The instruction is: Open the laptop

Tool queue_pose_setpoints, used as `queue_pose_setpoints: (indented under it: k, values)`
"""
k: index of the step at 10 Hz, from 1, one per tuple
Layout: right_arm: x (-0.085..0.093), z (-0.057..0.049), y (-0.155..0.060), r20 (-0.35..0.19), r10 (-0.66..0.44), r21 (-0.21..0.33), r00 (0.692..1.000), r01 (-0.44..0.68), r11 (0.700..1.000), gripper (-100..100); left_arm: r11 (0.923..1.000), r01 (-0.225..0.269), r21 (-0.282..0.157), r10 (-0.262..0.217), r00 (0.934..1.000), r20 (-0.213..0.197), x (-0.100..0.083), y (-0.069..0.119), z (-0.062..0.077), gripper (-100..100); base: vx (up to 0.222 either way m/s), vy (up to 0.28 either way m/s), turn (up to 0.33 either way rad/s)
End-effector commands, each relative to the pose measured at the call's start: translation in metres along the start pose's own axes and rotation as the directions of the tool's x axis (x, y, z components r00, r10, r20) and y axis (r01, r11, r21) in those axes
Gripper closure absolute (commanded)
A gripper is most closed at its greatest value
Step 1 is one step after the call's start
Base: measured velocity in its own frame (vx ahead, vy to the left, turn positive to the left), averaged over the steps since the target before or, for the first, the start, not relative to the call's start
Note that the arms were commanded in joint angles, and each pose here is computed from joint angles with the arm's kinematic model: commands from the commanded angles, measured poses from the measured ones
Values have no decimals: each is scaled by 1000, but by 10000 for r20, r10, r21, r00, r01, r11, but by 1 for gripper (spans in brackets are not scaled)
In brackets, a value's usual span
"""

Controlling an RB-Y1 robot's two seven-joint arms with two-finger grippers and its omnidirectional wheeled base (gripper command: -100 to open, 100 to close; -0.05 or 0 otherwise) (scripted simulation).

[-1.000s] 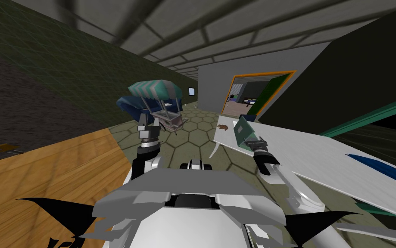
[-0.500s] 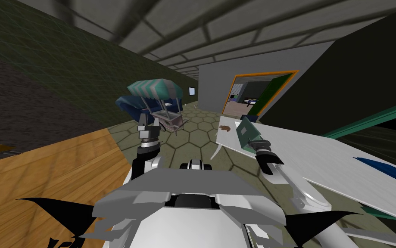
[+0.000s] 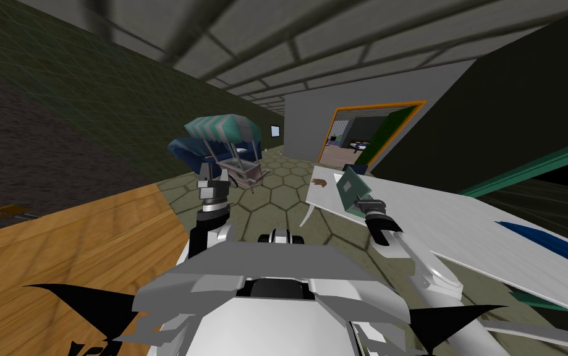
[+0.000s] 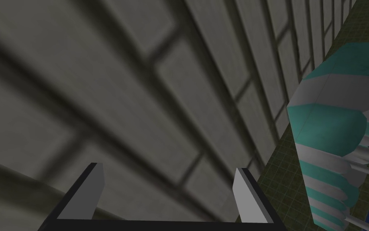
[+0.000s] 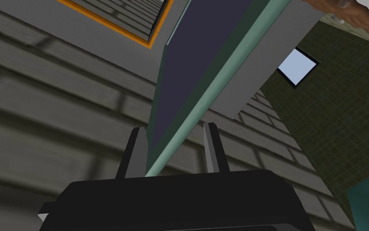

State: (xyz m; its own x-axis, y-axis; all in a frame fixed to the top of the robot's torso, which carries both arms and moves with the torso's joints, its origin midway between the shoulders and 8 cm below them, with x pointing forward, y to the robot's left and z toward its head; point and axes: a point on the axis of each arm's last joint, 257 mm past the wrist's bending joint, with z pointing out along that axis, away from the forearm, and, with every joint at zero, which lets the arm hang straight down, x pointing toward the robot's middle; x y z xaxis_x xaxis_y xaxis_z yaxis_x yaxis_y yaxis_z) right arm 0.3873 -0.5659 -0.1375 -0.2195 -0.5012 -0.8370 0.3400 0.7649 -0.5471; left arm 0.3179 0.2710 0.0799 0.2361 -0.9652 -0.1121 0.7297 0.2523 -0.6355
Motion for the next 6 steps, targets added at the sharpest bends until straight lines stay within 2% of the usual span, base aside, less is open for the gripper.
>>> queue_pose_setpoints:
  k: [1,3,4,5,6]
  values:
    - [-1,7,0,16,1033,21,9946,-1033,9946,100,10000,0,0,0,10000,0,0,0,0,0,-63,-59,-2]
    - [-2,12,0,50,1810,14,9835,-1810,9835,100,10000,0,0,0,10000,0,0,0,0,0,-66,-65,-1]
    - [-3,10,2,62,1557,-16,9878,-1557,9878,100,10000,0,0,0,10000,0,0,0,0,0,-31,-26,10]
    - [2,16,6,56,2405,41,9706,-2406,9706,100,10000,1,0,-1,10000,0,0,0,0,0,-49,-40,24]
    - [5,19,9,46,2793,72,9602,-2793,9602,100,10000,1,1,-1,10000,0,0,0,0,0,-75,-85,26]
